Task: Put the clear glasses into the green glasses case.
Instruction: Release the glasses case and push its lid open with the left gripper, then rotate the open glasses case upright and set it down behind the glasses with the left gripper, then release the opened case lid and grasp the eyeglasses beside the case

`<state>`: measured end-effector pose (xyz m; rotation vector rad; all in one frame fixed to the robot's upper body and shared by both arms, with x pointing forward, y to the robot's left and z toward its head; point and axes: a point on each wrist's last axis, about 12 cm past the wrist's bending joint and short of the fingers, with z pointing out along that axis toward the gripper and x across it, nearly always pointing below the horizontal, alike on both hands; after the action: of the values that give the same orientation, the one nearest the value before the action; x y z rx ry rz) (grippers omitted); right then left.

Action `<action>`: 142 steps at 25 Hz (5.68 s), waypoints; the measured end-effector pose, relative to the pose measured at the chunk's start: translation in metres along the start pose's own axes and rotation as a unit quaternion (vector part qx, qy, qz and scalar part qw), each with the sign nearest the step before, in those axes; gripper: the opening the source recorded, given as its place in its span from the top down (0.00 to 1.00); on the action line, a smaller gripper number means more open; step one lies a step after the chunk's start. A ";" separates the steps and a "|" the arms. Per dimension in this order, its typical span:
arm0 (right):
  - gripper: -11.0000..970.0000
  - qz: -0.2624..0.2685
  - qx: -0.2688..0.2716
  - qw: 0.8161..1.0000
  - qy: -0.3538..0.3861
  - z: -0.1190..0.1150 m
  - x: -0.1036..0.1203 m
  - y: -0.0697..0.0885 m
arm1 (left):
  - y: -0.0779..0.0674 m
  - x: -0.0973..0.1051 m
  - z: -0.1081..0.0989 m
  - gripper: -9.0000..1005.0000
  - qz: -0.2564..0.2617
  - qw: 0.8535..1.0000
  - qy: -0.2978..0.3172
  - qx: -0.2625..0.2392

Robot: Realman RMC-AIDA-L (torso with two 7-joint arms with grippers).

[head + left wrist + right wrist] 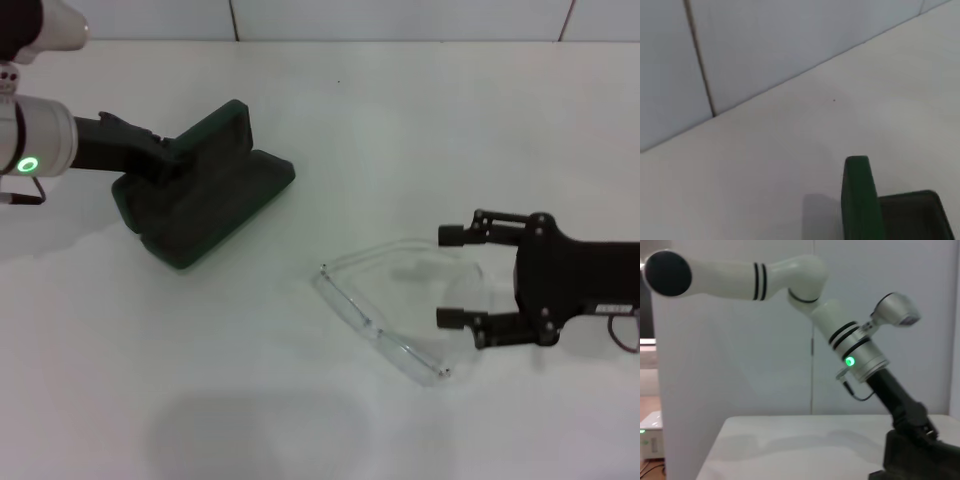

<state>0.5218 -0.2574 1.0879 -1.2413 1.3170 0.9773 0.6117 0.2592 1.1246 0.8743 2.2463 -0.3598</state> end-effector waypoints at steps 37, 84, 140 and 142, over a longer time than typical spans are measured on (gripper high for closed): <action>0.18 -0.029 -0.051 0.998 -0.002 0.010 0.028 0.050 | -0.146 -0.115 0.064 0.72 0.397 0.906 -0.023 0.143; 0.18 0.148 -0.079 0.980 0.103 0.018 -0.033 -0.003 | -0.061 0.014 -0.016 0.35 0.059 0.928 -0.347 0.121; 0.25 0.381 0.047 0.782 0.490 0.162 -0.081 -0.038 | -0.059 0.027 -0.004 0.35 0.095 0.938 -0.303 0.141; 0.25 0.384 0.049 0.781 0.491 0.161 -0.079 -0.038 | -0.060 0.027 -0.004 0.35 0.095 0.938 -0.302 0.143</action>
<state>0.5779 -0.0928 1.1470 -1.1537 2.8218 0.7377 0.5547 0.2306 1.1092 0.9588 1.5504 -0.7647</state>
